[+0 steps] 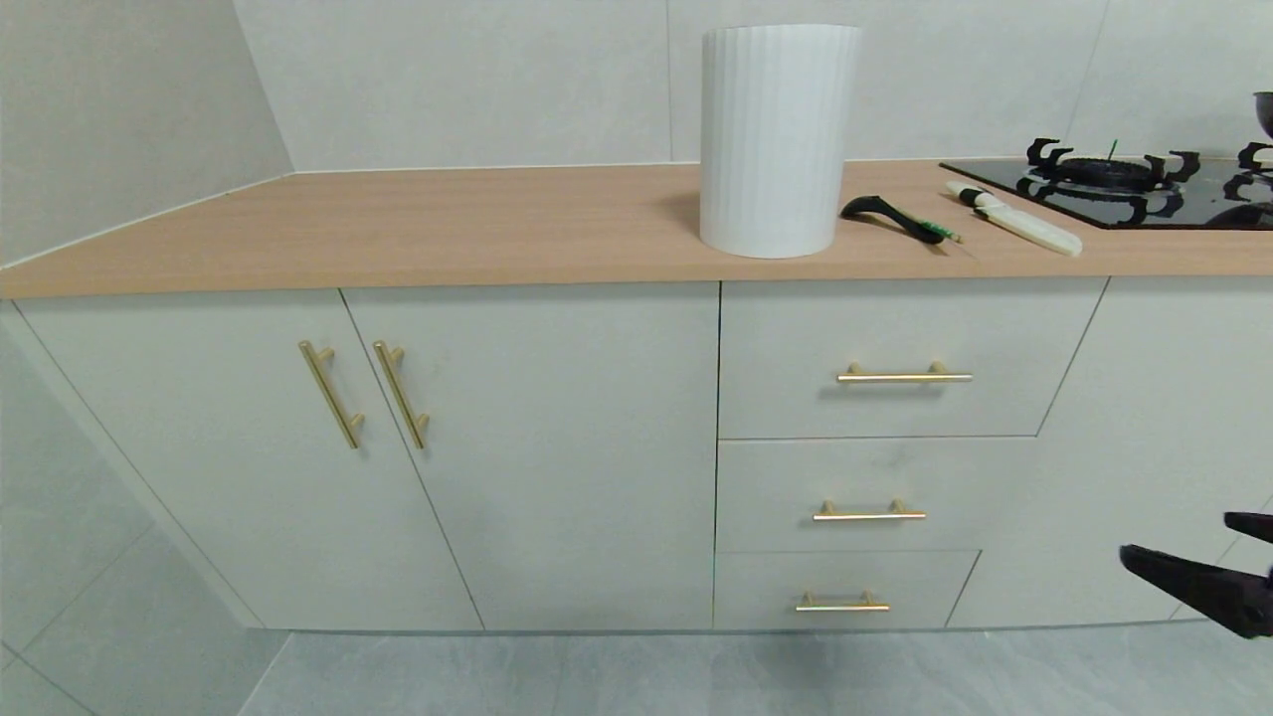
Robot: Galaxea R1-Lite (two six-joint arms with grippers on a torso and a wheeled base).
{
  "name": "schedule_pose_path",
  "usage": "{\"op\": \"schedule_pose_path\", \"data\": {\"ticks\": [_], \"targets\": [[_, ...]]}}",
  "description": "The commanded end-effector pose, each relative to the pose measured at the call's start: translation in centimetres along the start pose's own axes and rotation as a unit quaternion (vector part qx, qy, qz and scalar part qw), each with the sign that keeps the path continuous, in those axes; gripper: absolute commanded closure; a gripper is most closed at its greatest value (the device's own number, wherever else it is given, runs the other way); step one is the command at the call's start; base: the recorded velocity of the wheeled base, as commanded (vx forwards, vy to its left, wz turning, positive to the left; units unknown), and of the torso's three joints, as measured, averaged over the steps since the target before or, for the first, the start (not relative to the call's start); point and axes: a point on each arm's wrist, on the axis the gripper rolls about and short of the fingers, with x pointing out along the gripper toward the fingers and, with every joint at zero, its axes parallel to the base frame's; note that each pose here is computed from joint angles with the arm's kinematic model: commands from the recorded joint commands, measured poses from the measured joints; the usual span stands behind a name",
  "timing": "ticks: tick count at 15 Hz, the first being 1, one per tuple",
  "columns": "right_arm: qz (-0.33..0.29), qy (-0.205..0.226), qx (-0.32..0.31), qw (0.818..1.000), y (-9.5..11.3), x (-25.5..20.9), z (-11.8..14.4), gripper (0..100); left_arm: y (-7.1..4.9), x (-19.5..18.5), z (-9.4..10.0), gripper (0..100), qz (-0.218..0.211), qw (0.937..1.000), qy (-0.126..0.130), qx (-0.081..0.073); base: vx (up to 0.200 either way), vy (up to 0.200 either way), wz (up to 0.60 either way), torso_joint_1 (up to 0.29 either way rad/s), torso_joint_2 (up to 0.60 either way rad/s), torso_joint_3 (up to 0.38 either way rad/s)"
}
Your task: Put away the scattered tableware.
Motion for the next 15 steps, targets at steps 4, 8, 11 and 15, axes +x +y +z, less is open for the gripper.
{"op": "schedule_pose_path", "data": {"ticks": [4, 8, 11, 15], "targets": [[0.014, 0.087, -0.005, 0.996, 0.1, 8.9, 0.9, 0, 0.0, 0.0, 0.0, 0, 0.000, 1.0000, 0.000, 0.000, 0.000, 0.000, 0.00, 0.000, 0.00, 0.000], [0.014, 0.112, 0.000, 0.994, 0.0, 12.4, -0.4, 0, 0.0, 0.0, 0.0, 0, 0.000, 1.0000, 0.001, 0.000, 0.000, 0.000, 0.00, 0.000, 0.00, 0.000], [0.014, 0.129, 0.003, 0.992, -0.1, 15.3, -1.7, 0, 0.0, 0.0, 0.0, 0, 0.000, 1.0000, 0.000, 0.000, 0.000, 0.000, 0.00, 0.000, 0.00, 0.000], [0.001, 0.133, -0.003, 0.991, 0.1, 19.5, -4.9, 0, 0.0, 0.0, 0.0, 0, 0.000, 1.0000, 0.001, 0.000, 0.000, 0.000, 0.00, 0.000, 0.00, 0.000]]}}
